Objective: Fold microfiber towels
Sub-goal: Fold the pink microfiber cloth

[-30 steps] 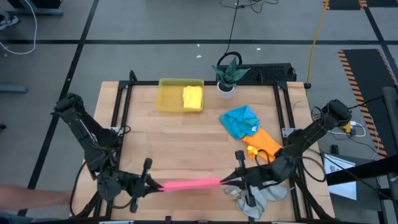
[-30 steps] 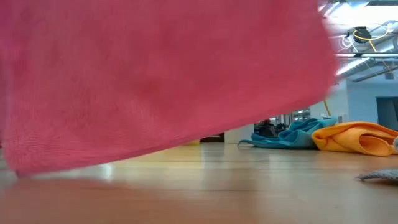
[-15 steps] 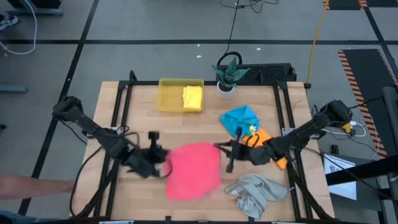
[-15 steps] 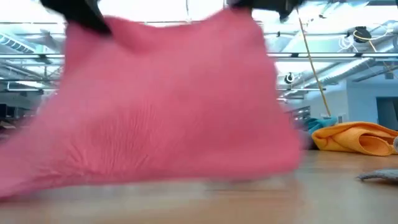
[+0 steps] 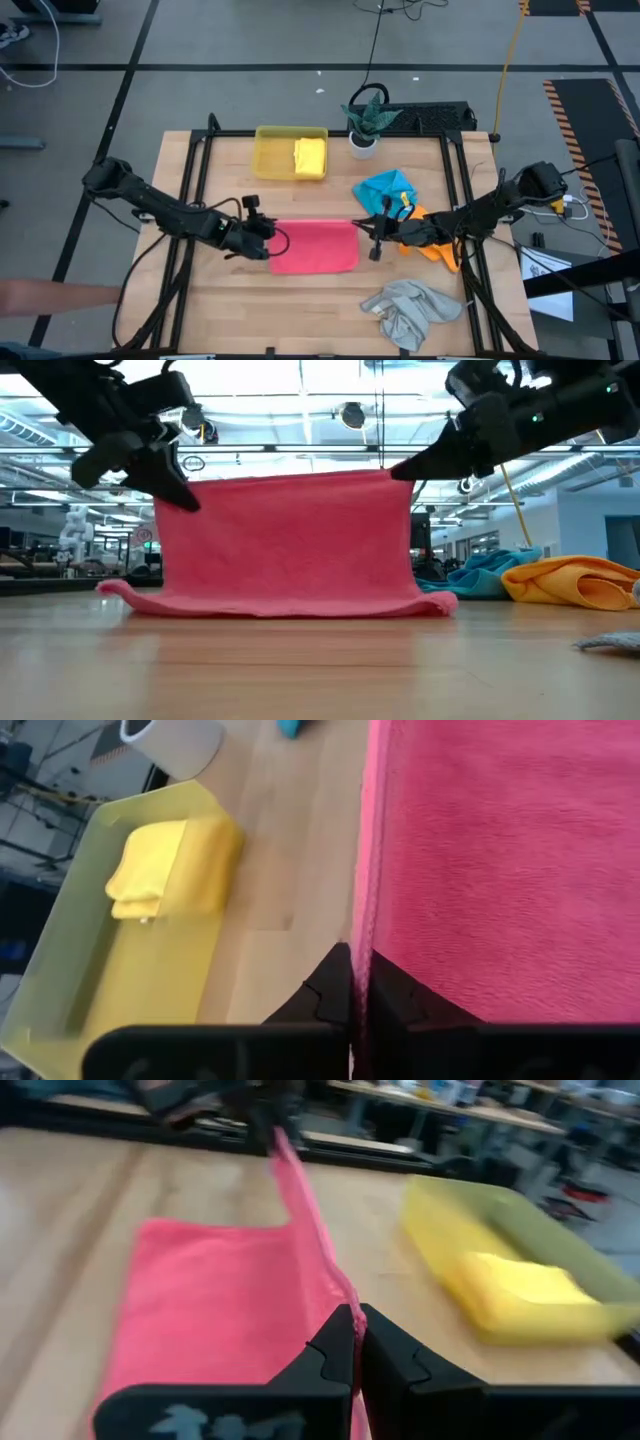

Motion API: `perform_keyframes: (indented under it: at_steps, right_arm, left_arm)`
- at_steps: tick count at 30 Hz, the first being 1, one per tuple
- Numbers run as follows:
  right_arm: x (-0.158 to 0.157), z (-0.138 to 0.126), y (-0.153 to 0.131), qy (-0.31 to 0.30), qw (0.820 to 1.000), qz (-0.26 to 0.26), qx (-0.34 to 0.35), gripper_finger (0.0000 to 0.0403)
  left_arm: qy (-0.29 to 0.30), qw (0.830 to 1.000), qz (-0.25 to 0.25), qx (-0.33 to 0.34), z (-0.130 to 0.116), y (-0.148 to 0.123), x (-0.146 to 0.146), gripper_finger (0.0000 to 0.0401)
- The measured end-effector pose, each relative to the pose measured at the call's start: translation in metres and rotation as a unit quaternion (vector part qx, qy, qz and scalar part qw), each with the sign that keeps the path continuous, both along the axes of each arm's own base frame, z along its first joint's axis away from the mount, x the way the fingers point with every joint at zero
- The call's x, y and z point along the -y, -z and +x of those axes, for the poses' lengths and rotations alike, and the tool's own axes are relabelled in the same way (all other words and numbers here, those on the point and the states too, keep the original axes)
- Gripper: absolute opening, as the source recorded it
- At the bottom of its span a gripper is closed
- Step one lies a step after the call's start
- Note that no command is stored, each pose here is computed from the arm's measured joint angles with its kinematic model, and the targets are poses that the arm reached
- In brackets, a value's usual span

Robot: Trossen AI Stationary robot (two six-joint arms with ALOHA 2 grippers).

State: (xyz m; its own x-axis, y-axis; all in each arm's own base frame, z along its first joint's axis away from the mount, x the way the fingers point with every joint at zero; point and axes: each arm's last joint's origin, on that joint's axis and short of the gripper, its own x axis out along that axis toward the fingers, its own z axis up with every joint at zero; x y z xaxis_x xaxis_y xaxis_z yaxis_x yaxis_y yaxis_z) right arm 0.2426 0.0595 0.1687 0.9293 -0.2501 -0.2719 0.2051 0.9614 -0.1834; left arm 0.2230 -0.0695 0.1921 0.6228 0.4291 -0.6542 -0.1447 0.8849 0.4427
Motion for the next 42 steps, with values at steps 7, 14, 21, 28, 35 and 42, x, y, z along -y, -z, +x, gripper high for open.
perform_keyframes:
  at_steps: [7,14,21,28,35,42]
  right_arm:
    - [-0.006,0.002,0.012,-0.059,0.998,0.015,-0.032,0.0000]
    - [-0.009,0.006,0.035,-0.078,0.993,0.015,-0.083,0.0000]
    - [-0.014,0.006,0.037,-0.149,0.984,0.030,-0.091,0.0000]
    - [-0.015,0.005,0.038,-0.177,0.979,0.029,-0.100,0.0000]
    - [-0.014,0.003,0.043,-0.188,0.973,-0.007,-0.131,0.0000]
    - [-0.016,-0.001,0.038,-0.141,0.977,-0.094,-0.130,0.0000]
  left_arm:
    - [0.052,0.998,-0.036,-0.024,-0.002,0.008,0.017,0.0007]
    - [0.080,0.994,-0.059,-0.051,0.004,0.029,0.035,0.0004]
    - [0.115,0.988,-0.081,-0.064,0.007,0.043,0.050,0.0018]
    - [0.123,0.987,-0.085,-0.058,0.006,0.042,0.054,0.0005]
    - [0.125,0.986,-0.103,-0.037,0.010,0.040,0.057,0.0046]
    - [0.136,0.985,-0.108,-0.015,0.013,0.037,0.059,0.0077]
